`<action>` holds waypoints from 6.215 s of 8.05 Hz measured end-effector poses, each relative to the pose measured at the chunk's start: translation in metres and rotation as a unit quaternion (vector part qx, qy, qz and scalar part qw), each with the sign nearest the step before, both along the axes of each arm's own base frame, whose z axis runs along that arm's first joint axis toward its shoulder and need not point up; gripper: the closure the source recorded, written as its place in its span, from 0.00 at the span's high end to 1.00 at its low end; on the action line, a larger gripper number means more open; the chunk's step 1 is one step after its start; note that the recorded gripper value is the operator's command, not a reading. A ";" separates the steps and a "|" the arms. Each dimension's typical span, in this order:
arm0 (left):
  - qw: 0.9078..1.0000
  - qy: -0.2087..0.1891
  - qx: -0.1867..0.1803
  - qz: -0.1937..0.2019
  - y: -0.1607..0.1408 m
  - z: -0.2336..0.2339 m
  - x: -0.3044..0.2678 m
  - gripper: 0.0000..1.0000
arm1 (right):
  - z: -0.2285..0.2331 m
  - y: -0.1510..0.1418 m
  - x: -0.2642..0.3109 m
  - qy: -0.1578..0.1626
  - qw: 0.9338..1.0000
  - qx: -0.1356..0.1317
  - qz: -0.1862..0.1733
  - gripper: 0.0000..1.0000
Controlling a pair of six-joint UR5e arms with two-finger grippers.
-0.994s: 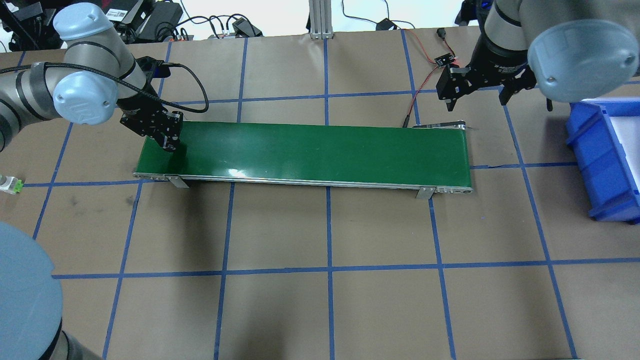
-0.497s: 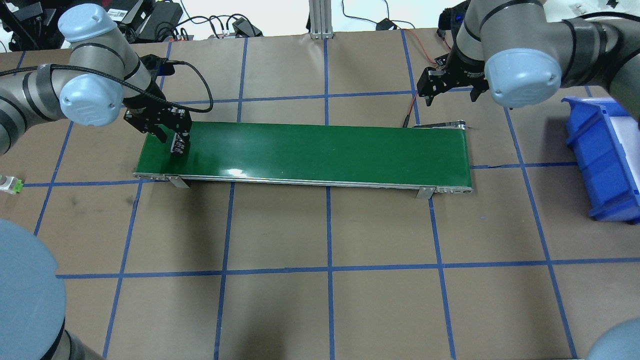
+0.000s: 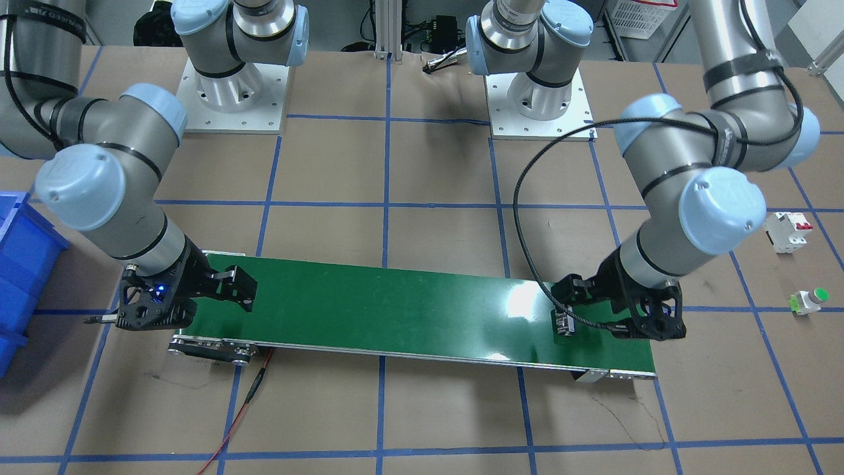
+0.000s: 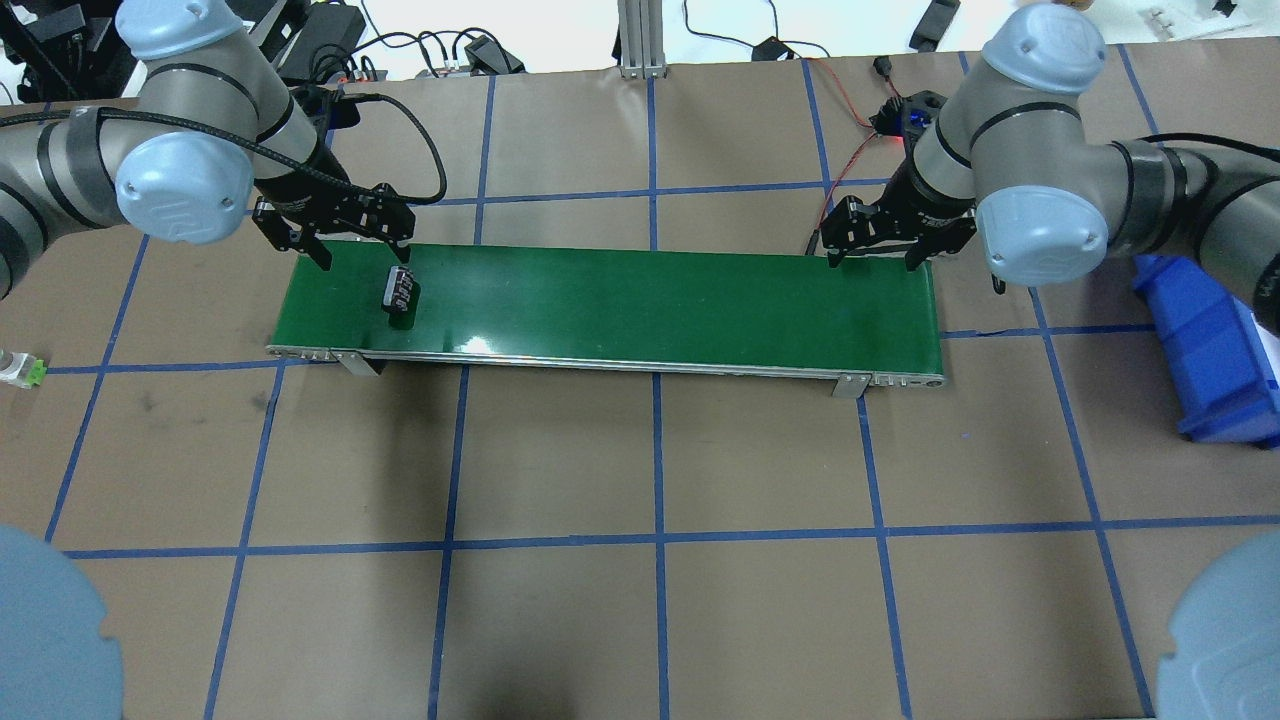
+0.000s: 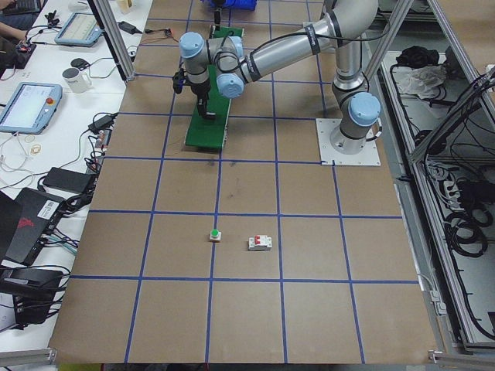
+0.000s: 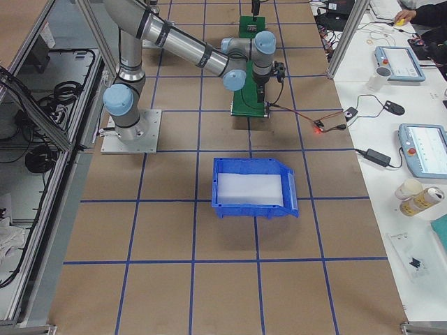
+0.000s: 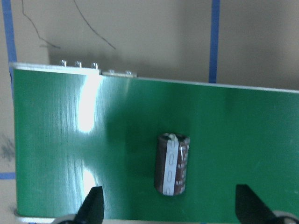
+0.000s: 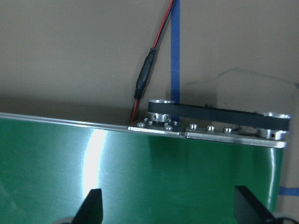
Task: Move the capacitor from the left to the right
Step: 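Release the capacitor onto the belt while the right gripper moves to the belt's end, then raise the left gripper away while the belt carries the capacitor onward, then close the right gripper on the capacitor at the belt's end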
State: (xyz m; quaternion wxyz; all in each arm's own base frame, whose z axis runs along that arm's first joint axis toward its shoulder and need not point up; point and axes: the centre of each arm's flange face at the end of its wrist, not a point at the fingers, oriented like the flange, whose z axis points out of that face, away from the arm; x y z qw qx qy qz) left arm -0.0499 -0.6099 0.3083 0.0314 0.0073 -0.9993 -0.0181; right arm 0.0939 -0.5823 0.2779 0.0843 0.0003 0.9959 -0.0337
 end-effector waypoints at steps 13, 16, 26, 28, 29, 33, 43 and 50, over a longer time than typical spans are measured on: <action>0.997 -0.049 -0.051 0.025 0.120 0.200 -0.039 1.00 | -0.025 0.010 -0.014 -0.032 0.998 0.051 0.003 1.00; 0.997 -0.036 -0.062 0.023 0.122 0.205 -0.043 1.00 | -0.033 0.021 -0.013 -0.040 0.993 0.109 0.002 1.00; 0.997 -0.026 -0.069 0.020 0.126 0.211 -0.046 1.00 | -0.017 0.004 -0.013 -0.042 0.998 0.052 0.001 1.00; 0.997 -0.026 -0.070 0.020 0.126 0.211 -0.046 1.00 | -0.018 0.004 -0.013 -0.042 0.998 0.053 0.001 1.00; 0.997 -0.025 -0.069 0.019 0.126 0.210 -0.046 1.00 | -0.018 0.004 -0.013 -0.042 0.998 0.053 0.001 1.00; 0.997 -0.024 -0.065 0.020 0.123 0.207 -0.046 1.00 | -0.028 0.003 -0.010 -0.060 0.996 0.060 0.006 1.00; 0.998 -0.023 -0.061 0.022 0.120 0.202 -0.046 1.00 | -0.026 0.002 -0.009 -0.064 0.996 0.057 0.004 1.00; 0.998 -0.022 -0.059 0.023 0.119 0.201 -0.046 1.00 | -0.020 0.004 -0.001 -0.062 0.997 0.053 0.007 0.99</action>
